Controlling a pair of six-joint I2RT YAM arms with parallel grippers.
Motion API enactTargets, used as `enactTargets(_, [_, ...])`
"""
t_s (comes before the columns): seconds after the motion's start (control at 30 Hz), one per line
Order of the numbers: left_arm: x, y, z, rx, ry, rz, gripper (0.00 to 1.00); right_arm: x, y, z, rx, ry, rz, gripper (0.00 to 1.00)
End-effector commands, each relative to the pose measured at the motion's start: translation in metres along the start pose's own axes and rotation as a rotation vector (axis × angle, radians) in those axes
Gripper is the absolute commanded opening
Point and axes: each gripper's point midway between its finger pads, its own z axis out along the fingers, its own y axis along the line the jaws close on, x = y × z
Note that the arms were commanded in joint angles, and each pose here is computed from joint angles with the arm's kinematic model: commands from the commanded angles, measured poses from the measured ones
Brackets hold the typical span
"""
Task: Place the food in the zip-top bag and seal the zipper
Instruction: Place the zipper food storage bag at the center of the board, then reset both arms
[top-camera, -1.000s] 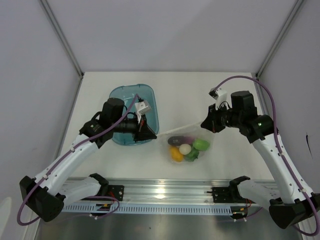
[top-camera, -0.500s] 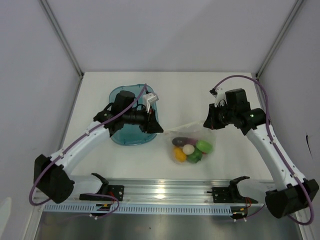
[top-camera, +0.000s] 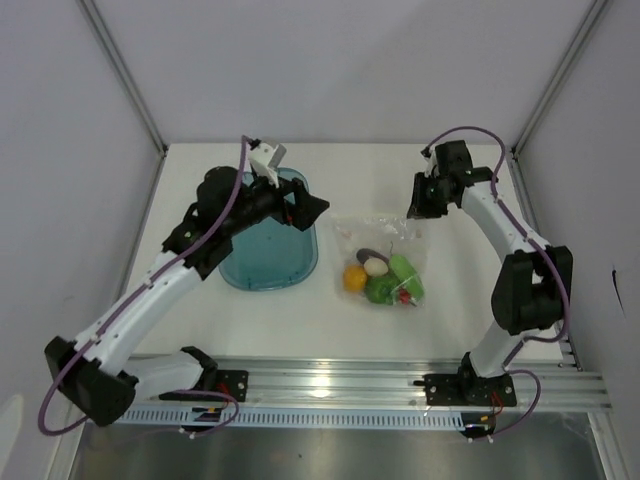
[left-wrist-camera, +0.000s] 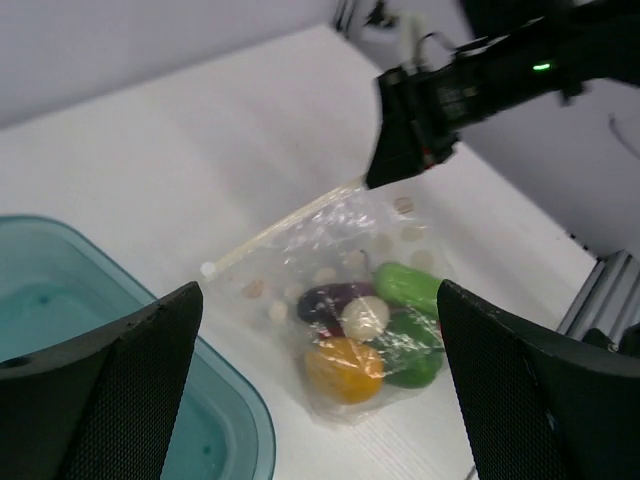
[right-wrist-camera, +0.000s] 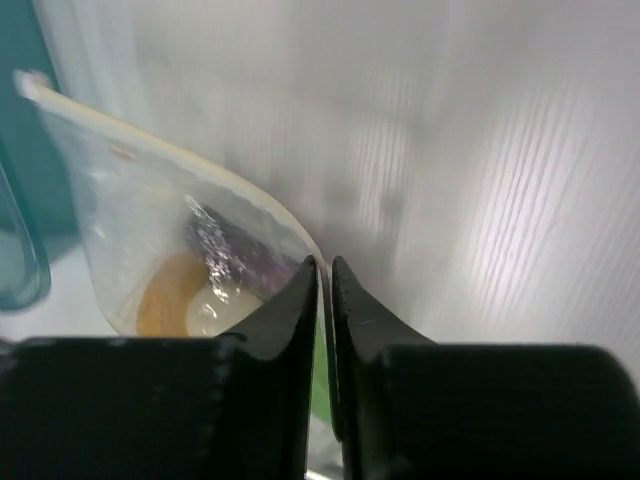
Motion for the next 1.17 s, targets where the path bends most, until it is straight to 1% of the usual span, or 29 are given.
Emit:
enactTargets(0.0, [-0.023,-0.023,-0.032,0.045,-0.133,0.002,0.99,-0.047,-0.021,0.012,0.093,-0.081,-0.04,0.35])
enactTargets(0.03, [-0.012,-0.024,-0.034,0.056,-0.116,-0.012,0.99,-0.051,-0.023,0.017,0.099,-0.079,-0.044,0.45])
enactTargets(0.07, [-0.005,-0.032,-0.038,0.088,-0.108,-0.032,0.99,-0.059,-0.023,0.023,0.099,-0.083,-0.048,0.52])
enactTargets(0.1, [0.016,-0.031,-0.043,0.093,-0.088,-0.044,1.0,-0.063,-0.023,0.026,0.103,-0.093,-0.037,0.64])
enactTargets(0.13, [0.019,-0.033,-0.046,0.099,-0.095,-0.05,1.0,-0.067,-0.024,0.026,0.113,-0.109,-0.028,0.78])
enactTargets(0.17, [0.021,-0.035,-0.049,0.105,-0.107,-0.07,1.0,-0.075,-0.028,0.022,0.15,-0.14,-0.018,0.99])
enactTargets(0.2, [0.025,-0.035,-0.052,0.103,-0.111,-0.08,1.0,-0.078,-0.028,0.017,0.171,-0.157,-0.002,0.99])
enactTargets(0.23, [0.04,-0.033,-0.055,0.105,-0.094,-0.096,0.99,-0.077,-0.033,0.011,0.237,-0.162,-0.004,0.99])
enactTargets(0.3, [0.051,-0.038,-0.059,0.124,-0.084,-0.117,0.99,-0.082,-0.025,-0.014,0.272,-0.21,-0.024,0.99])
enactTargets(0.33, [0.054,-0.04,-0.064,0.13,-0.092,-0.121,1.0,-0.073,-0.013,-0.022,0.285,-0.203,-0.056,0.99])
enactTargets(0.37, [0.056,-0.045,-0.067,0.143,-0.096,-0.124,0.99,-0.064,-0.017,-0.028,0.345,-0.201,-0.067,0.99])
enactTargets(0.4, [0.064,-0.045,-0.068,0.145,-0.092,-0.13,0.99,-0.06,-0.008,-0.049,0.343,-0.236,-0.078,0.99])
enactTargets(0.43, [0.063,-0.045,-0.071,0.145,-0.105,-0.136,0.99,-0.05,-0.005,-0.056,0.357,-0.241,-0.07,0.99])
enactTargets(0.47, [0.074,-0.045,-0.074,0.15,-0.101,-0.158,1.0,-0.025,0.003,-0.053,0.34,-0.204,-0.084,0.99])
enactTargets(0.5, [0.073,-0.046,-0.076,0.159,-0.117,-0.164,0.99,-0.017,0.015,-0.072,0.291,-0.242,-0.081,0.99])
enactTargets(0.53, [0.072,-0.049,-0.079,0.173,-0.132,-0.169,1.0,-0.007,0.025,-0.075,0.241,-0.251,-0.063,0.99])
enactTargets(0.57, [0.079,-0.049,-0.082,0.177,-0.129,-0.188,1.0,0.019,0.035,-0.068,0.19,-0.206,-0.064,0.99])
enactTargets(0.6, [0.078,-0.051,-0.084,0.186,-0.138,-0.193,0.99,0.026,0.045,-0.086,0.142,-0.243,-0.05,0.99])
enactTargets(0.63, [0.079,-0.053,-0.086,0.193,-0.141,-0.2,1.0,0.042,0.048,-0.086,0.126,-0.226,-0.013,0.99])
enactTargets(0.67, [0.083,-0.053,-0.088,0.195,-0.136,-0.215,0.99,0.047,0.05,-0.092,0.132,-0.247,0.0,0.99])
enactTargets(0.7, [0.086,-0.053,-0.091,0.196,-0.142,-0.222,0.99,0.058,0.064,-0.098,0.101,-0.254,-0.014,1.0])
enactTargets(0.73, [0.09,-0.052,-0.092,0.198,-0.14,-0.231,1.0,0.068,0.065,-0.109,0.089,-0.266,-0.005,0.99])
enactTargets(0.77, [0.092,-0.054,-0.093,0.204,-0.141,-0.249,1.0,0.074,0.068,-0.114,0.085,-0.274,0.035,0.99])
enactTargets(0.8, [0.098,-0.054,-0.095,0.209,-0.138,-0.259,0.99,0.085,0.076,-0.118,0.061,-0.261,0.024,0.99])
enactTargets(0.87, [0.1,-0.058,-0.099,0.232,-0.138,-0.279,0.99,0.106,0.072,-0.124,0.072,-0.232,0.058,0.99])
enactTargets(0.93, [0.107,-0.059,-0.102,0.241,-0.135,-0.292,1.0,0.128,0.069,-0.121,0.089,-0.192,0.054,0.99])
enactTargets(1.03, [0.111,-0.061,-0.107,0.268,-0.16,-0.321,0.99,0.151,0.062,-0.121,0.09,-0.194,0.072,1.0])
enactTargets(1.1, [0.112,-0.067,-0.11,0.307,-0.177,-0.337,1.0,0.152,0.063,-0.13,0.047,-0.255,0.107,0.99])
enactTargets(1.13, [0.111,-0.069,-0.112,0.325,-0.183,-0.341,1.0,0.16,0.065,-0.128,0.019,-0.26,0.089,0.99])
